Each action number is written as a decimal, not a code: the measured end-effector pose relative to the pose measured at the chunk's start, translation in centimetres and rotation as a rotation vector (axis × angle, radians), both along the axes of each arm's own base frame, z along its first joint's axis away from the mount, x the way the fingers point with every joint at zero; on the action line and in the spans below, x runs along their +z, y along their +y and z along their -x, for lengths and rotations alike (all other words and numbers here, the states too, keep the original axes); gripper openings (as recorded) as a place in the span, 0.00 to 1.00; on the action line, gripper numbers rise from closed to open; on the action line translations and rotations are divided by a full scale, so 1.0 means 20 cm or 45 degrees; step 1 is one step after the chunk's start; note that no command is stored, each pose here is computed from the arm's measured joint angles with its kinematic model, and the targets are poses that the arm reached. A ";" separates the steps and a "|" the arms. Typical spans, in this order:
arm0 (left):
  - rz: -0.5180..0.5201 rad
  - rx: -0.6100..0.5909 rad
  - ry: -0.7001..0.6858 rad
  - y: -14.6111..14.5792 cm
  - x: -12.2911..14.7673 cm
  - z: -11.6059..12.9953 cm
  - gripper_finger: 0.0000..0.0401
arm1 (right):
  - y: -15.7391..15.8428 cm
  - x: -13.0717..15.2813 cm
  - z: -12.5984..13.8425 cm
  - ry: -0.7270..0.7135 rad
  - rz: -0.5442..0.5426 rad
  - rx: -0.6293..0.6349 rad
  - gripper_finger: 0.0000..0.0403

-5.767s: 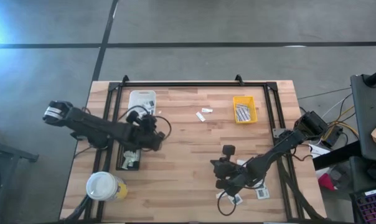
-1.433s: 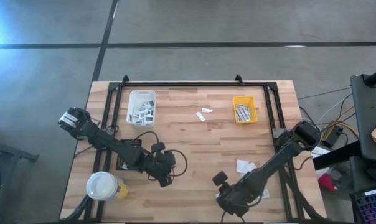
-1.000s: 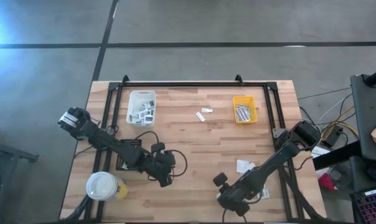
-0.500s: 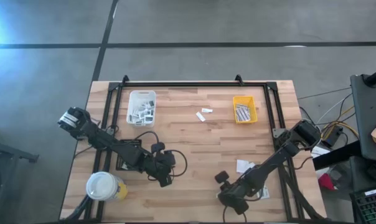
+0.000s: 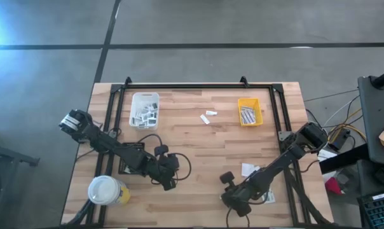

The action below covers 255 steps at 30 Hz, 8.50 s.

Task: Pick & Place First Aid Supplies
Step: Put the green bandage pack into the black bin, then put the blue bandage pack into the yellow bin

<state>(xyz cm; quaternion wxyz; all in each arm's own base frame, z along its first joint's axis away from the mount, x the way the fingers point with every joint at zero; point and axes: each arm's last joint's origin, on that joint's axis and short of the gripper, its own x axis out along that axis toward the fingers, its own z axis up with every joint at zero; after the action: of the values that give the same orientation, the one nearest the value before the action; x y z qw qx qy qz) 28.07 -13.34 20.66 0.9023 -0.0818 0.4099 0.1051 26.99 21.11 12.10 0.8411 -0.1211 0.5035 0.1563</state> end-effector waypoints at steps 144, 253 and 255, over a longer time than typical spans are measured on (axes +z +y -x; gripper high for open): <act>-0.209 -0.157 -0.321 -0.06 0.06 -0.11 0.00 | -0.36 0.25 -0.02 -0.843 -0.321 -0.324 0.26; 0.058 0.004 -0.324 0.00 0.20 0.07 0.23 | -0.08 0.27 0.41 0.105 -0.215 -0.587 0.13; 0.024 -0.022 -0.308 -0.02 0.16 0.03 0.23 | -0.06 0.26 0.45 0.135 -0.197 -0.615 0.13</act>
<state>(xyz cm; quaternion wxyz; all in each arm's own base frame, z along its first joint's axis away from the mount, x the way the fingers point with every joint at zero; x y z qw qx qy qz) 27.40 -13.74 23.88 0.9453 -0.0987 0.2995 0.0830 18.02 19.84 17.36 0.8332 0.0757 0.5478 -0.0050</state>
